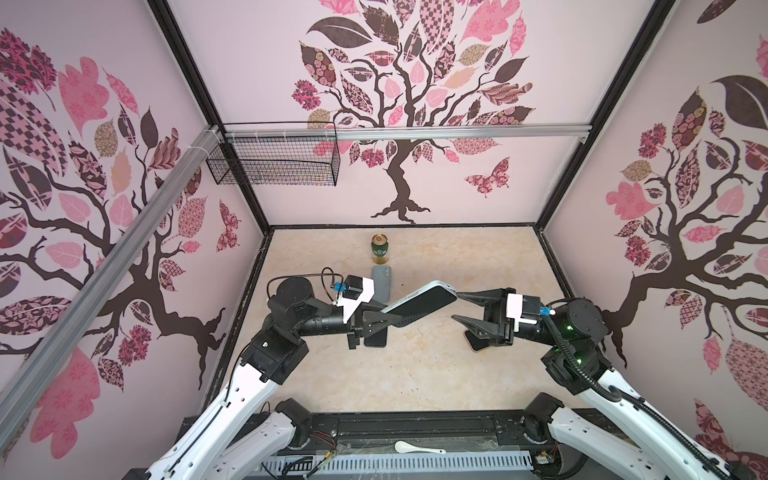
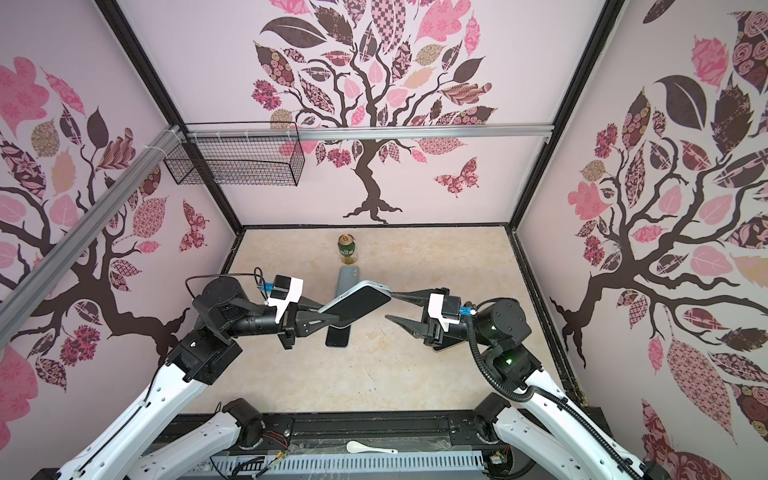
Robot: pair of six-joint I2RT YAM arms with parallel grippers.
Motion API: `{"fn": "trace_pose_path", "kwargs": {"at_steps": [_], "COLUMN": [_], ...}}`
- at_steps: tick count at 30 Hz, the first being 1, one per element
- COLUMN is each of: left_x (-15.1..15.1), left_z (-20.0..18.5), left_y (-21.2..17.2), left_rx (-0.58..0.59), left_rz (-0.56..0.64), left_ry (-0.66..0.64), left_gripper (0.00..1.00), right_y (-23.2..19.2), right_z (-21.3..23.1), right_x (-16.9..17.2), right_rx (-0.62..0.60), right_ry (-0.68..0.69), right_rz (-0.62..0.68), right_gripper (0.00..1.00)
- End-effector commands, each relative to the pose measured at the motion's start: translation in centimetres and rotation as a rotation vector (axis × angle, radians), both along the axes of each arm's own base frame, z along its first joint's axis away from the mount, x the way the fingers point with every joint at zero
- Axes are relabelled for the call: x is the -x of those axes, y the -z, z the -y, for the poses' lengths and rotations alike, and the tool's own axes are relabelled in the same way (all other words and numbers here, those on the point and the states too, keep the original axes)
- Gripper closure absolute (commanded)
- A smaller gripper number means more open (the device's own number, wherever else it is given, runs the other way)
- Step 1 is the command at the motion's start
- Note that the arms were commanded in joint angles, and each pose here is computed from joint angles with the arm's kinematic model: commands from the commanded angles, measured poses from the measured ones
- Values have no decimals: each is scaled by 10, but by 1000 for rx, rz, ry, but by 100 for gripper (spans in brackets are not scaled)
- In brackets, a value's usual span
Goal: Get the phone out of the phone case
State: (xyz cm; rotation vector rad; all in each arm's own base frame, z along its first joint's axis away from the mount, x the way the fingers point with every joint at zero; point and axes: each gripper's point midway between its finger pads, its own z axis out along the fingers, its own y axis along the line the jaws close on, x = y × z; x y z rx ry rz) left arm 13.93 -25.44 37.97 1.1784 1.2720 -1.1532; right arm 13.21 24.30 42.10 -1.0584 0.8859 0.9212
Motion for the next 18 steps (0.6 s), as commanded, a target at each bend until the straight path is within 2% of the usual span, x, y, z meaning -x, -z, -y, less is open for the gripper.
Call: {"fn": "trace_pose_path", "kwargs": {"at_steps": [1,6,10,14,18], "left_x": [22,24,16,3,-1], "left_z": [4,6,5,4,6], "left_y": [-21,-21,-22,-34,-54], "left_rx": [27,22,31,120,231], "left_rz": [70,73,70,54,45], "left_ry": [109,124,74,-5,-14], "left_gripper": [100,100,100,100,100], "right_y": [3,9,7,-5,-16], "right_z": [-9,-13,-14,-14,-23], "right_x": [8,7,16,28,37], "right_rx": [44,69,53,-16,-71], "right_ry": [-85,-113,-176,-284,-325], "right_rz": [-48,-89,-103,-147,-146], "right_gripper": [57,57,57,57,57]}}
